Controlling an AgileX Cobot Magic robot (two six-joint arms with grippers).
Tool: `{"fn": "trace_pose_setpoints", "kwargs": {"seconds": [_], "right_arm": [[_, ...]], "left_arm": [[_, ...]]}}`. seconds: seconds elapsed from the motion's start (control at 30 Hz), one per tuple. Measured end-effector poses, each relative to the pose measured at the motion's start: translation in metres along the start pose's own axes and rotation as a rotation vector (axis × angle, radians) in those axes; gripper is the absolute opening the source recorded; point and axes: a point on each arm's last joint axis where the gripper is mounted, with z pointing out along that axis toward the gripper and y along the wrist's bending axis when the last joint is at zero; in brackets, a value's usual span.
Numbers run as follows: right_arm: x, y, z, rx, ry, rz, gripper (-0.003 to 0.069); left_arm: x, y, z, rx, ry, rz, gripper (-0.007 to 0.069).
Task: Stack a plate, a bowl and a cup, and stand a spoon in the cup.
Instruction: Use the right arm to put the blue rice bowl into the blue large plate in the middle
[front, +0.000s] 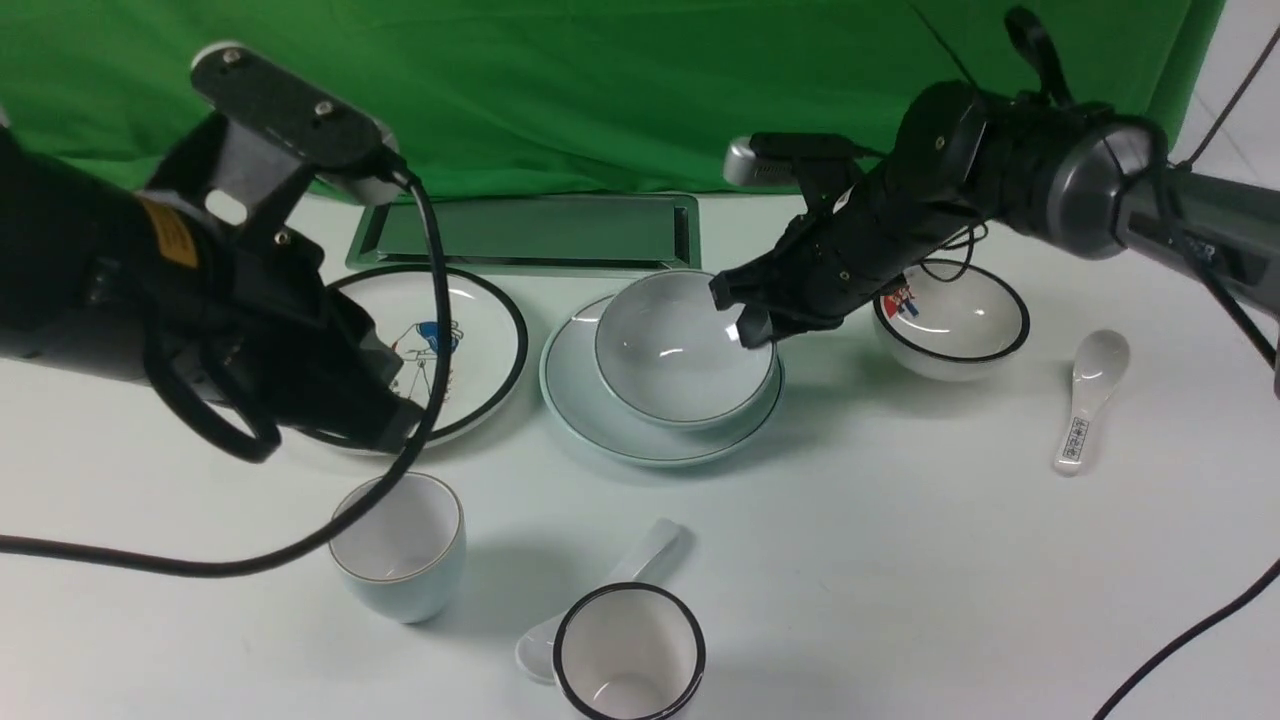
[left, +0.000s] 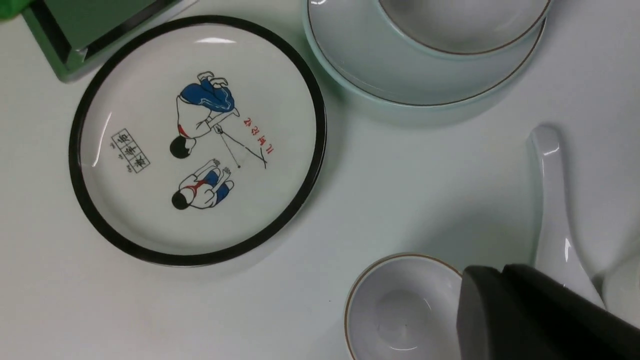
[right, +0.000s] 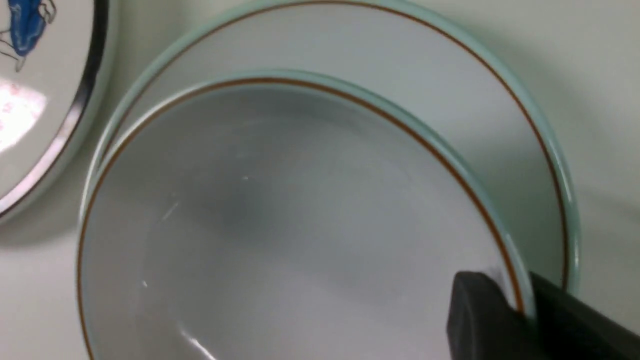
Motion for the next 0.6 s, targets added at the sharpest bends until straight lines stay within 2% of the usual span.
{"fn": "trace_pose_setpoints", "kwargs": {"seconds": [0.2, 0.27, 0.4, 0.43, 0.47, 0.53, 0.6], "right_arm": [[-0.003, 0.011, 0.008, -0.004, -0.038, -0.022, 0.0092], [-0.003, 0.012, 0.009, -0.005, -0.045, -0.024, 0.0123], [-0.002, 0.011, 0.006, -0.002, -0.027, -0.029, 0.0289], [-0.002, 0.010, 0.006, -0.003, -0.024, -0.029, 0.0298], [-0.001, 0.009, 0.001, -0.002, -0.002, -0.034, 0.0360], [-0.002, 0.008, -0.011, -0.004, 0.030, -0.043, 0.0411], [-0.007, 0.007, -0.030, 0.002, 0.038, -0.060, 0.0429]], "left_arm": [[-0.003, 0.001, 0.000, -0.011, -0.031, -0.033, -0.0028], [-0.003, 0.001, 0.000, -0.013, -0.033, -0.047, -0.0025], [-0.002, 0.003, 0.000, -0.035, -0.020, -0.106, 0.0026], [-0.002, 0.003, 0.000, -0.035, -0.020, -0.106, 0.0026], [0.001, 0.005, 0.003, -0.055, 0.007, -0.139, 0.0078], [0.004, 0.007, 0.010, -0.073, 0.061, -0.162, 0.0160], [0.008, 0.008, 0.021, -0.079, 0.116, -0.178, 0.0244]]}}
